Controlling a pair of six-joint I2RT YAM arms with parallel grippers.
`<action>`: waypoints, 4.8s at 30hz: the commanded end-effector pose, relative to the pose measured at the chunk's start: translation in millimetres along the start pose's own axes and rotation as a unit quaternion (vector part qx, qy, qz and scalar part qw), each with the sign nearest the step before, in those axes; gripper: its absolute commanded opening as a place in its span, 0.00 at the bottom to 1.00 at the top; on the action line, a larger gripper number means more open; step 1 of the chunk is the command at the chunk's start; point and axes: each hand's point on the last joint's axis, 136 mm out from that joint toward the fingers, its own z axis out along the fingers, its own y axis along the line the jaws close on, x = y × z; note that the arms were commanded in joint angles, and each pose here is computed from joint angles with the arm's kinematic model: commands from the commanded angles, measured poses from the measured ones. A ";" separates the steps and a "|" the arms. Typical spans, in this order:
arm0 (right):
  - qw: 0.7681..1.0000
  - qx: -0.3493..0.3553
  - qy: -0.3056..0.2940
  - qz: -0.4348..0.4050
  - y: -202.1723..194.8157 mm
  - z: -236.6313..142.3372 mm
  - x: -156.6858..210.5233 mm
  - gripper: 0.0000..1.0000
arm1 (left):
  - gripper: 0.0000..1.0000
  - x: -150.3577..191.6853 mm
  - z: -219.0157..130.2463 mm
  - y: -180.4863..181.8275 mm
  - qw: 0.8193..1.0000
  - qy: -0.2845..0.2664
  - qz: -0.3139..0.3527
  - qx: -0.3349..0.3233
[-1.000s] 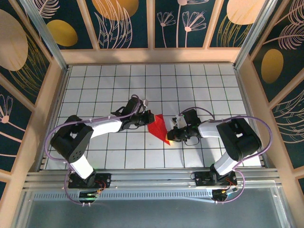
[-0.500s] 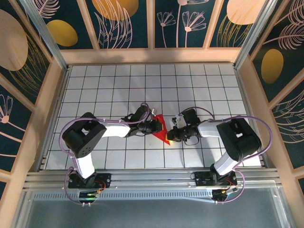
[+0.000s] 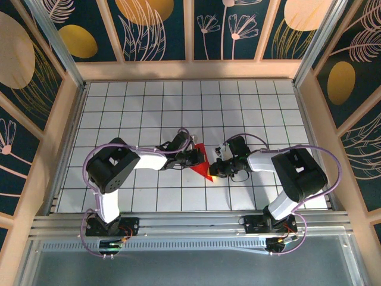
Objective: Fold a paper plane with a square sheet of paper (fold left side to right side)
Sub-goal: Fourth fold the wing at the center of the table.
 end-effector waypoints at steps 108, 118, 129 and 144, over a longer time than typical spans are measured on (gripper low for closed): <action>0.997 0.050 -0.057 -0.006 36.5 19.7 -65.3 0.00 | 0.01 -29.9 -9.0 68.8 0.991 -0.006 0.042 -0.125; 0.996 0.088 -0.029 0.012 9.4 23.8 -43.8 0.00 | 0.00 -27.9 -9.3 74.7 0.990 -0.003 0.040 -0.138; 0.994 0.101 0.000 0.029 -3.9 14.8 -10.0 0.00 | 0.00 -37.3 -12.2 78.7 0.985 -0.017 0.043 -0.165; 0.992 0.110 0.010 0.065 -28.2 2.1 28.0 0.00 | 0.00 -39.1 -14.0 78.7 0.984 -0.021 0.047 -0.168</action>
